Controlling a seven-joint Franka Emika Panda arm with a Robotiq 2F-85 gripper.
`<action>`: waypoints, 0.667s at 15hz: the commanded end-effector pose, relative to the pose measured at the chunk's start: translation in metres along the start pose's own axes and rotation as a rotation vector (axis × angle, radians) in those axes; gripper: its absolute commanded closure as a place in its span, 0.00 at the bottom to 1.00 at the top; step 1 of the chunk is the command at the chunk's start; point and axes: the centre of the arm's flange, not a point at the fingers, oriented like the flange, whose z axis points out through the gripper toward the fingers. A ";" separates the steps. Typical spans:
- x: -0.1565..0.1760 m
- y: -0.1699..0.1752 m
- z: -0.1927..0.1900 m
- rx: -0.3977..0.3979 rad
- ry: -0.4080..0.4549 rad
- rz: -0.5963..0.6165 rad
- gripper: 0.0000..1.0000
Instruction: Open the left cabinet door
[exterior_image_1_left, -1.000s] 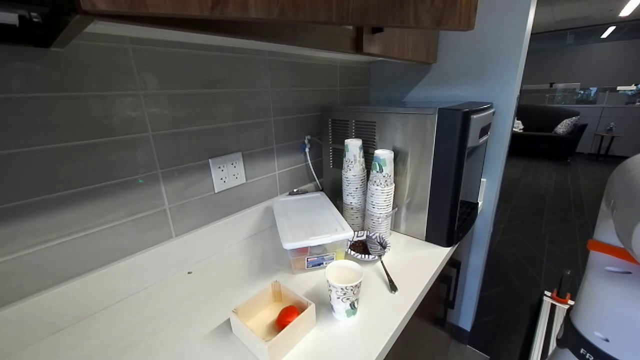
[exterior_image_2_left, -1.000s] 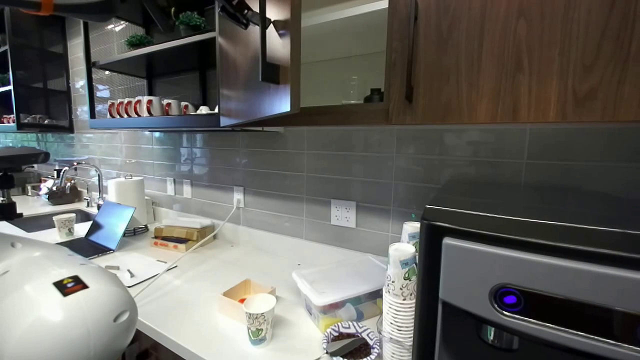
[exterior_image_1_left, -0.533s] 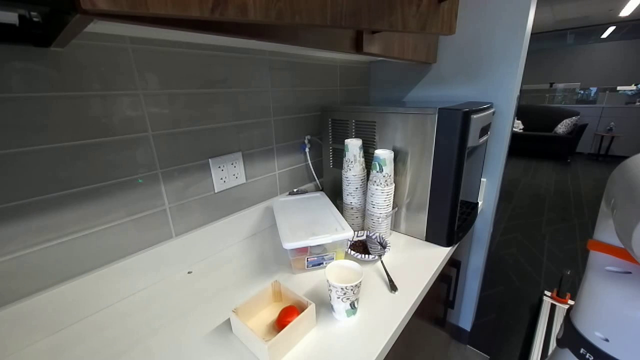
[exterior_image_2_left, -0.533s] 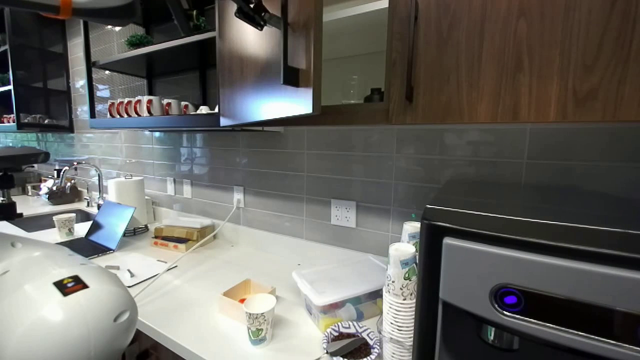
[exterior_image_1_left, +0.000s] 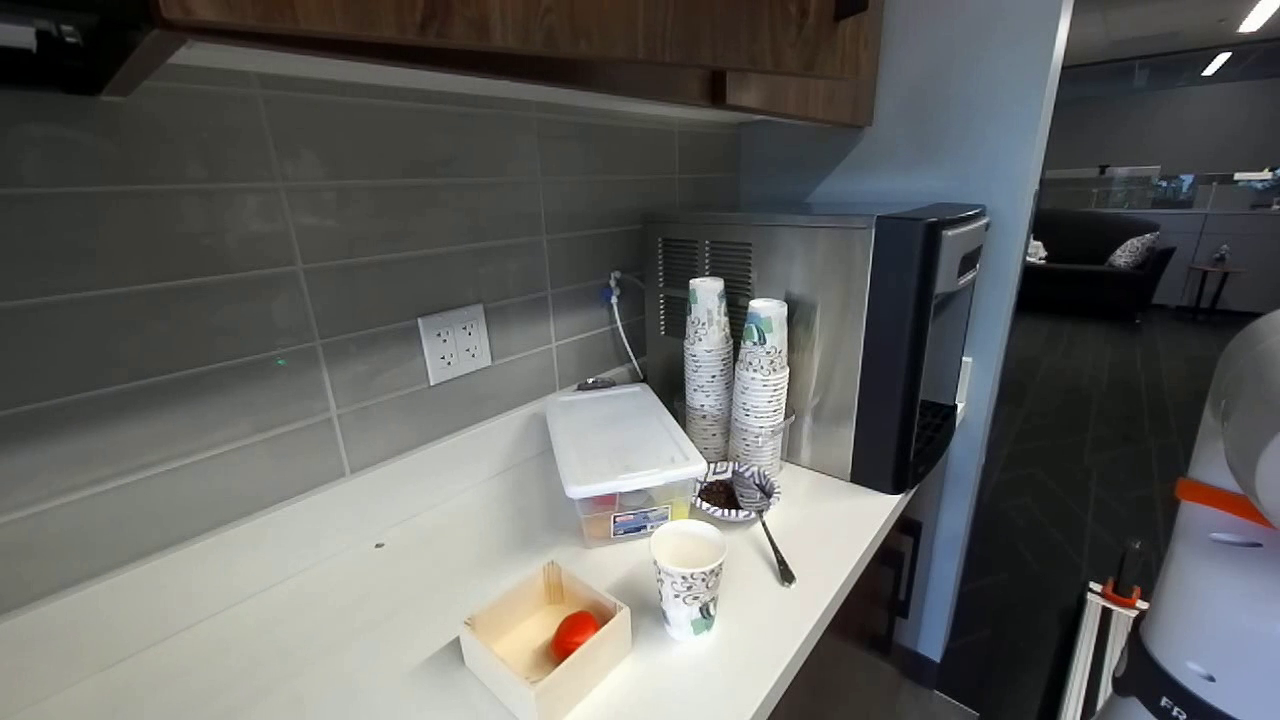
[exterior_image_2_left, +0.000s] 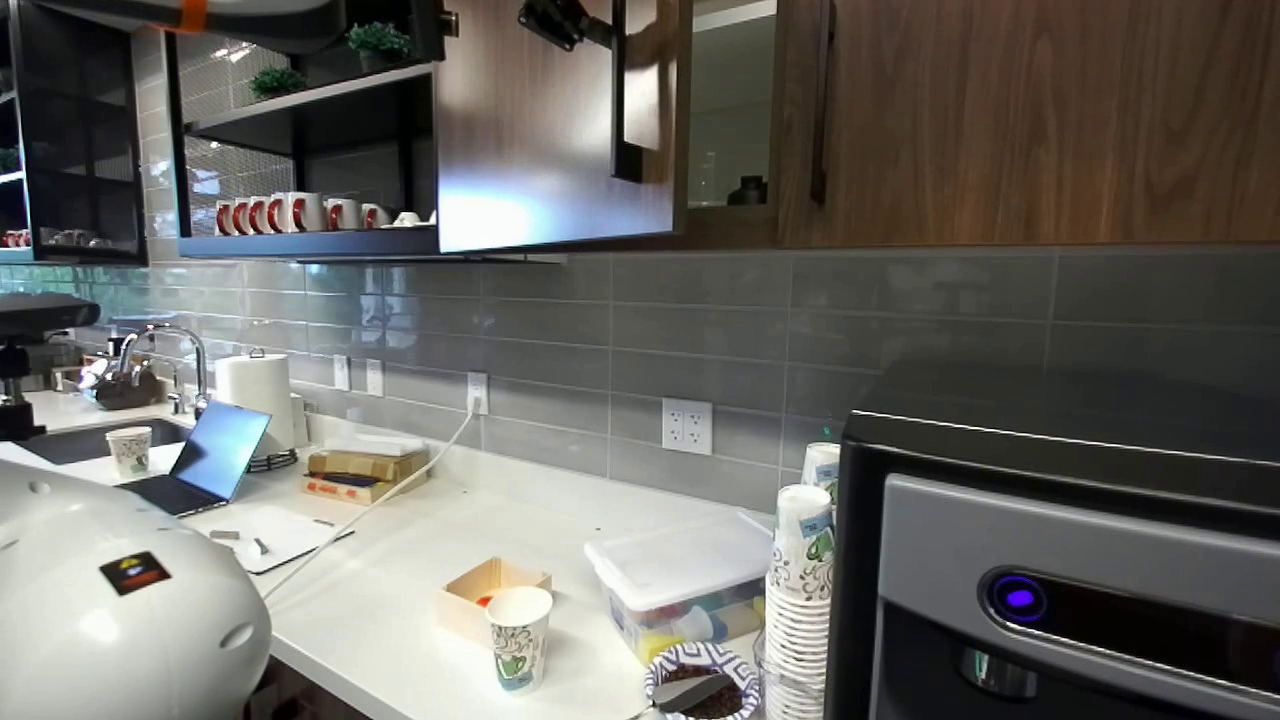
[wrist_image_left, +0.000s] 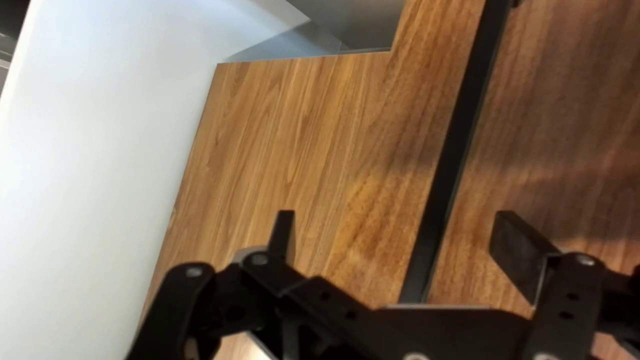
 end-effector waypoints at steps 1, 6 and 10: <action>0.016 -0.011 0.019 0.050 0.035 -0.043 0.00; 0.030 -0.036 0.054 0.118 0.045 -0.106 0.00; 0.043 -0.047 0.081 0.130 0.037 -0.123 0.00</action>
